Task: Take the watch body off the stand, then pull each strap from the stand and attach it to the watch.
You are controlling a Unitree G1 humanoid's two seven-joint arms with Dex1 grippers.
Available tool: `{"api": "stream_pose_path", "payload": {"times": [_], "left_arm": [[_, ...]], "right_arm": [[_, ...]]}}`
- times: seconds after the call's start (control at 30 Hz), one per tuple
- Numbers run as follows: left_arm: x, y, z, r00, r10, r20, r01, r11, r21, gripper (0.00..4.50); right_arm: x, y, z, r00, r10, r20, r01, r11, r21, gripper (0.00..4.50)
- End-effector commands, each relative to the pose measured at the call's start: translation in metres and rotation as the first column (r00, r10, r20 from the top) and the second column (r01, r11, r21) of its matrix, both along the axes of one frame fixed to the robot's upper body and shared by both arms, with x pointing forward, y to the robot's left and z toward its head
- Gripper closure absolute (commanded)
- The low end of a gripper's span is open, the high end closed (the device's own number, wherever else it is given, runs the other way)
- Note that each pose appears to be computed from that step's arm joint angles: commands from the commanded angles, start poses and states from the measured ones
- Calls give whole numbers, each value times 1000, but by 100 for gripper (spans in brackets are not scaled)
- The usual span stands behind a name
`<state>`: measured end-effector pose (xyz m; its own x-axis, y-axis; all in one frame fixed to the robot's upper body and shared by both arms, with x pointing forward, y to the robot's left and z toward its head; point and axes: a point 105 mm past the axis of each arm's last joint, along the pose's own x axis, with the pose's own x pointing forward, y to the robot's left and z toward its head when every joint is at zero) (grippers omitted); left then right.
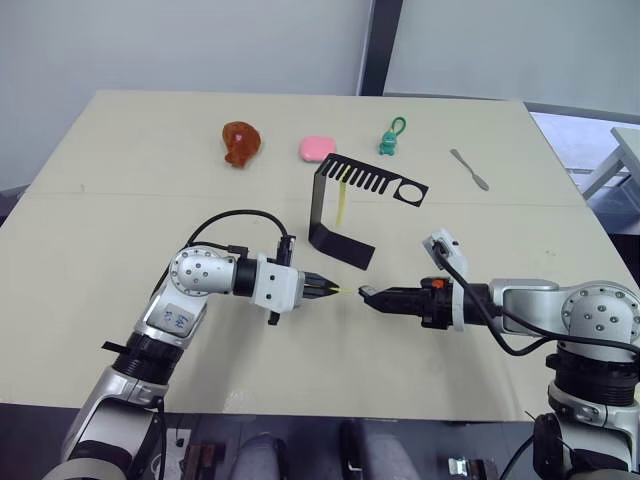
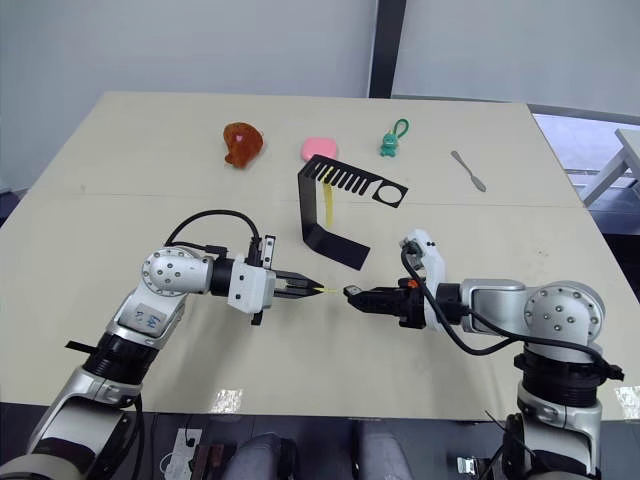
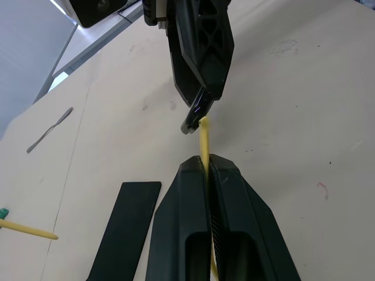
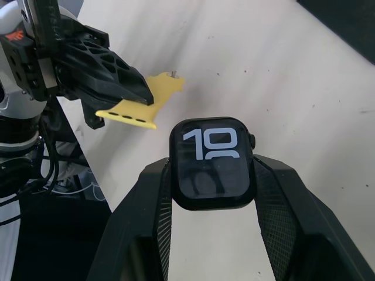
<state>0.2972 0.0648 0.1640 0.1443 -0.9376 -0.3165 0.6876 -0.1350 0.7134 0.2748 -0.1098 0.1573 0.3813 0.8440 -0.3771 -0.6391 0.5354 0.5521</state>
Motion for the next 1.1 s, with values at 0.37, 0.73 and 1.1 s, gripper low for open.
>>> {"api": "stream_pose_path", "payload": {"times": [0.37, 0.73, 1.1], "left_arm": [[2, -6, 8, 999, 13, 29, -12, 999, -34, 450], [1, -9, 7, 1000, 12, 19, -11, 999, -44, 450], [1, -8, 4, 1000, 20, 21, -20, 999, -37, 450]], "right_arm": [[-3, 2, 7, 1000, 21, 15, -21, 1000, 15, 301], [0, 2, 10, 1000, 6, 14, -7, 1000, 28, 301], [5, 0, 14, 1000, -18, 16, 17, 999, 45, 301]]}}
